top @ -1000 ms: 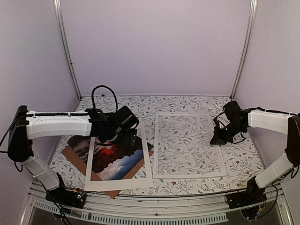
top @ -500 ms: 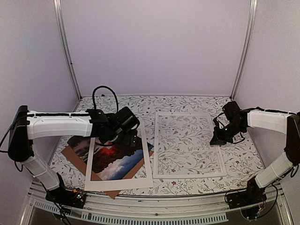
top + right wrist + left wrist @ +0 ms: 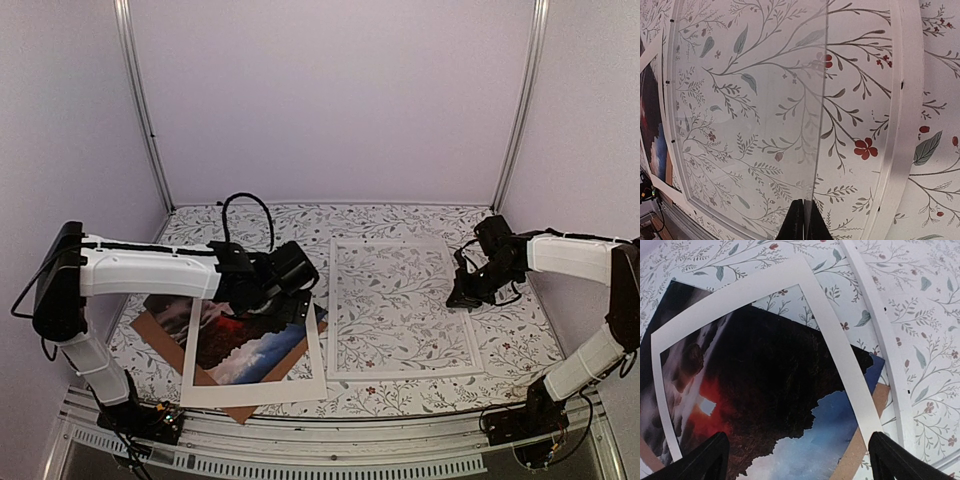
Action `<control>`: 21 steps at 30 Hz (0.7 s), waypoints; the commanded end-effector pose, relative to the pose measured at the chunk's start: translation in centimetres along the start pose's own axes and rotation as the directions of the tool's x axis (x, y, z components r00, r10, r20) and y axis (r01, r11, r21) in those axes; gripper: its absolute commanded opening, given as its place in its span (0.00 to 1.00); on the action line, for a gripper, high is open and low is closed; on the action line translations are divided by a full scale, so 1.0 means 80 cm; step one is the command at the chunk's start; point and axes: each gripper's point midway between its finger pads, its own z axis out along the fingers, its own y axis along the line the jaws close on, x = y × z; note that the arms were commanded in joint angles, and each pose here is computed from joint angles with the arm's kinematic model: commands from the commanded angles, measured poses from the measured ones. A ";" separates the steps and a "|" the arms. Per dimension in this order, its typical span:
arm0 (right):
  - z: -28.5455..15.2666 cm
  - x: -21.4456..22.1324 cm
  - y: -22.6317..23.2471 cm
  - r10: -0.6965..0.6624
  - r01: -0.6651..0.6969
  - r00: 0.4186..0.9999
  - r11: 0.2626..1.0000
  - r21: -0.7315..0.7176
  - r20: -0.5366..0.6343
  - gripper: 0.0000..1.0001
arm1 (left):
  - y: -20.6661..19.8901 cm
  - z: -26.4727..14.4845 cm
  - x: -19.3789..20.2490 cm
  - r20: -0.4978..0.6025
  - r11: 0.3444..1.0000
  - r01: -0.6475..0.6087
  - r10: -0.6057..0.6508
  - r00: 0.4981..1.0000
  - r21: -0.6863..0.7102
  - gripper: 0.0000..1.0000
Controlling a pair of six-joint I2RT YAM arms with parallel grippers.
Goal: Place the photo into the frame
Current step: Place the glass panel at the frame body.
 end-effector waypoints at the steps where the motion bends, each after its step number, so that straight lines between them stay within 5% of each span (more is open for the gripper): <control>1: 0.007 -0.006 0.002 0.005 -0.005 1.000 1.000 -0.018 0.017 0.06 | -0.029 -0.003 -0.004 0.013 0.999 0.000 -0.001 1.000 0.045 1.00; 21: 0.011 0.000 -0.002 0.004 -0.004 1.000 1.000 -0.002 0.003 0.33 | -0.047 -0.001 0.000 0.009 0.998 -0.033 0.033 0.999 0.055 1.00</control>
